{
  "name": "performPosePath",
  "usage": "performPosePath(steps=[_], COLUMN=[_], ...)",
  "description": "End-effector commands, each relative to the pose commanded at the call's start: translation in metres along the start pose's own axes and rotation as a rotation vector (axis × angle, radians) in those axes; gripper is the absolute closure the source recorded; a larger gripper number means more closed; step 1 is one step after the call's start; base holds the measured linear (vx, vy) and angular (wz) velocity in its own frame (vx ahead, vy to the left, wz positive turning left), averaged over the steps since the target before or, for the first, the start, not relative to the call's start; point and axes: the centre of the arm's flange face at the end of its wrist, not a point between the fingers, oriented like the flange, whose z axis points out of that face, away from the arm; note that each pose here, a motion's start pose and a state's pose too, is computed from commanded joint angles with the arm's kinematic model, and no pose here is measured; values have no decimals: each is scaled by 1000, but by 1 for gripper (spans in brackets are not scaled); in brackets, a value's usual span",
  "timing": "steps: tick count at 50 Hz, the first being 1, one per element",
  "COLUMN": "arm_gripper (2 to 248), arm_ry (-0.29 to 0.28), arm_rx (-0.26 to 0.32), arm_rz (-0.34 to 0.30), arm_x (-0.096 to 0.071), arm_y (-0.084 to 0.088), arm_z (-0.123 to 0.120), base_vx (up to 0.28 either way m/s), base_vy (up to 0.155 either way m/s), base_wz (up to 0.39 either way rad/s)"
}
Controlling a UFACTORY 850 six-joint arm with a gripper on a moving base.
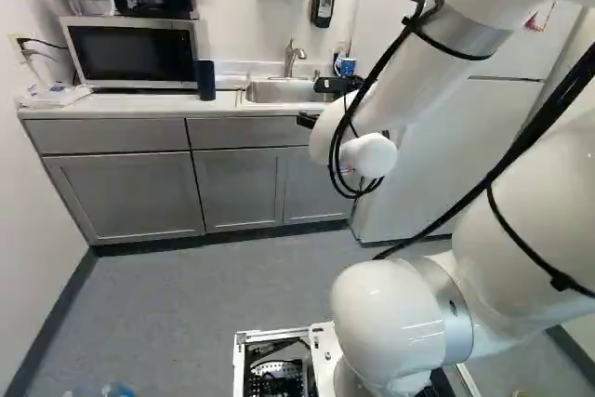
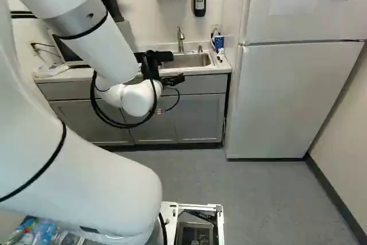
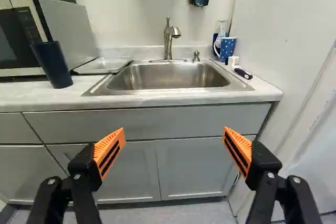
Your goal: Rinse the cup and place it in the tray
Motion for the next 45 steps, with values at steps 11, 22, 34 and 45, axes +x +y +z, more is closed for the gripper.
performPosePath(steps=[11,22,34,45], arm_gripper=[3,3,3,3], arm_ry=[10,13,15,18], arm_rx=[3,6,11,15], arm_rz=[0,-1,-2,-2], arm_x=[12,24,36,47], arm_y=[-1,-2,-4,-6], arm_z=[10,20,29,37], base_vx=[0,0,0,0], base_vy=[0,0,0,0], base_wz=[0,0,0,0])
